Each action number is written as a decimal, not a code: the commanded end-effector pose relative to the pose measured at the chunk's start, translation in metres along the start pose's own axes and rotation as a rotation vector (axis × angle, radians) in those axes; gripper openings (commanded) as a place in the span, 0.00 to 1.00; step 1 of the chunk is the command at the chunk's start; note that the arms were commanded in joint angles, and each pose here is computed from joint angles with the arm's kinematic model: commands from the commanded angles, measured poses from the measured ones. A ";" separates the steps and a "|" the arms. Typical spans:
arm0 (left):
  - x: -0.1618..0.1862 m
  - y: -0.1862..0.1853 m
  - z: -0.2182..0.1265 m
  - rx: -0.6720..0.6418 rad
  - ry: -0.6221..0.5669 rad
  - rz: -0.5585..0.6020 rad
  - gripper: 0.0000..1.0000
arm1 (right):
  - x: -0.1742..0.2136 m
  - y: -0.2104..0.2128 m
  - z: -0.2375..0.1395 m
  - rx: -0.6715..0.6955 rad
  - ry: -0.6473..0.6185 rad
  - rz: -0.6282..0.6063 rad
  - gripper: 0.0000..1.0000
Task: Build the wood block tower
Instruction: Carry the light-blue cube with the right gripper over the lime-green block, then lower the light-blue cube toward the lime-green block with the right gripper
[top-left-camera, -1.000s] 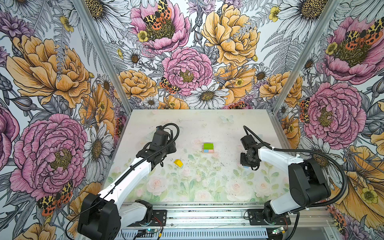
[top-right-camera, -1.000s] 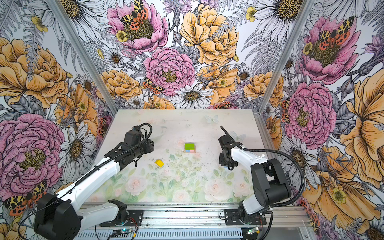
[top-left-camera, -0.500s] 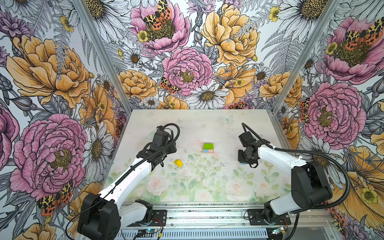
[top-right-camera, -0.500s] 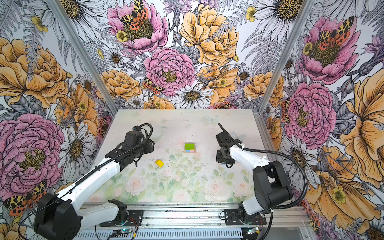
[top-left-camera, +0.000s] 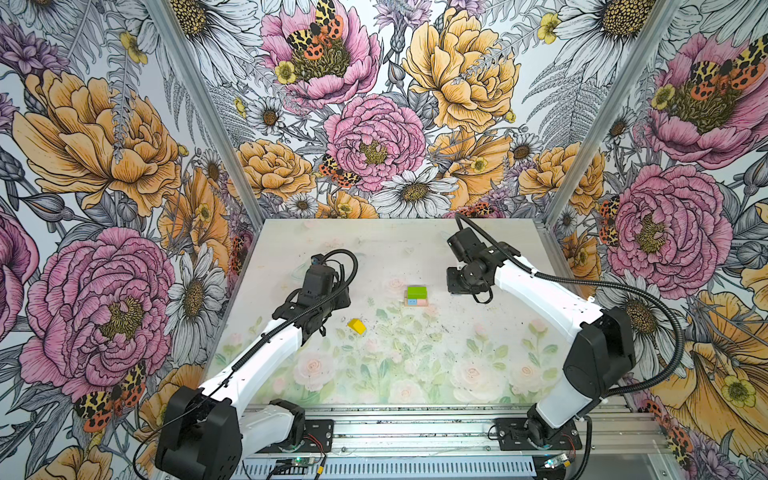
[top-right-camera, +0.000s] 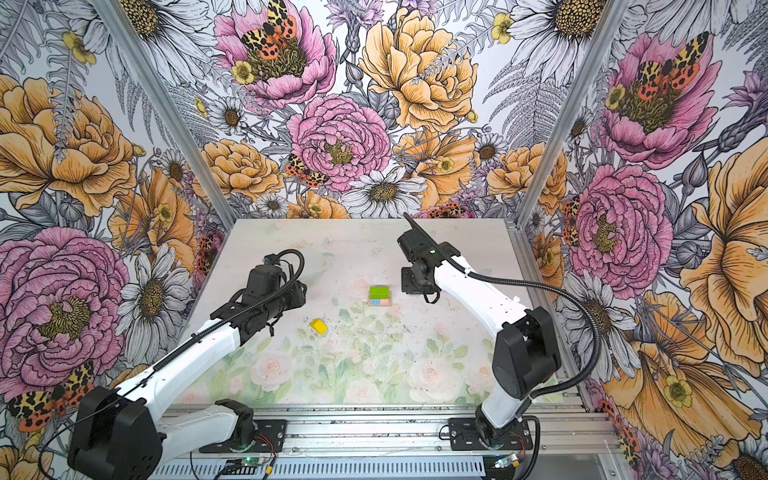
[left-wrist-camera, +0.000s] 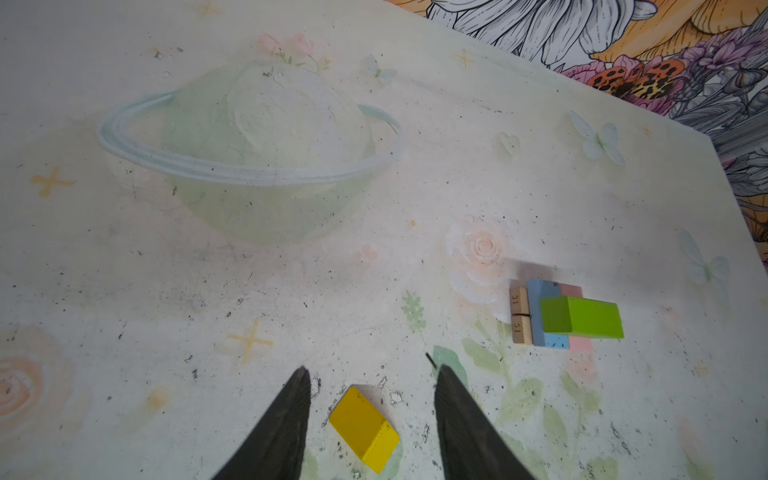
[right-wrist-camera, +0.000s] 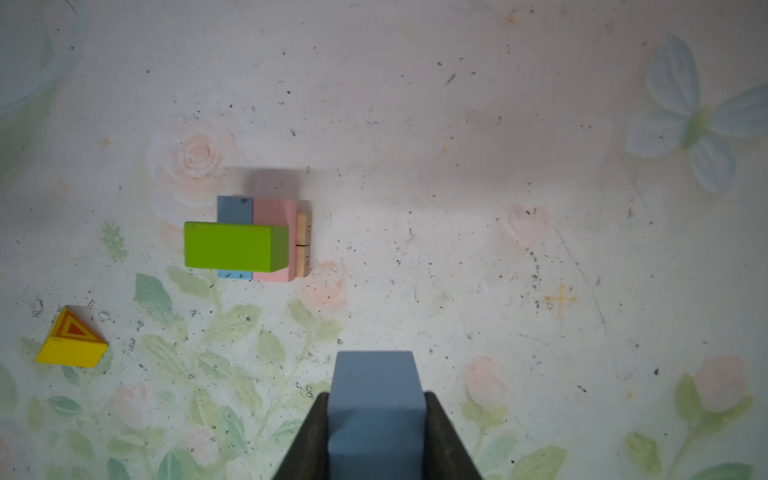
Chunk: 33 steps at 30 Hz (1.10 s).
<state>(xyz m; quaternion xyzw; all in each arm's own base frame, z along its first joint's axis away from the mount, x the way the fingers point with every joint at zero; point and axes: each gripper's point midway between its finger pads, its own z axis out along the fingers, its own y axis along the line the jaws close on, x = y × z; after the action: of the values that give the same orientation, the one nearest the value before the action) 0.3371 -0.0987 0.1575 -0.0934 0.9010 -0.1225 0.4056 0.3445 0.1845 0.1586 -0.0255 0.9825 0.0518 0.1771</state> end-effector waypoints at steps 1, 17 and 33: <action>-0.009 -0.003 -0.005 0.039 -0.043 0.004 0.50 | -0.003 0.020 0.002 0.002 0.024 -0.019 0.00; -0.011 0.007 -0.005 0.033 -0.059 -0.014 0.50 | -0.023 0.089 0.038 -0.009 0.056 -0.088 0.00; -0.009 0.013 -0.001 0.020 -0.054 -0.025 0.50 | -0.031 0.082 0.059 0.082 0.066 -0.049 0.00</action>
<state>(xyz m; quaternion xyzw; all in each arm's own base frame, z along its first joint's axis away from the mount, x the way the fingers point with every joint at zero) 0.3406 -0.0837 0.1594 -0.1131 0.8906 -0.1295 0.4211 0.3809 0.2752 0.1230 -0.0573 0.9882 0.0165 0.1412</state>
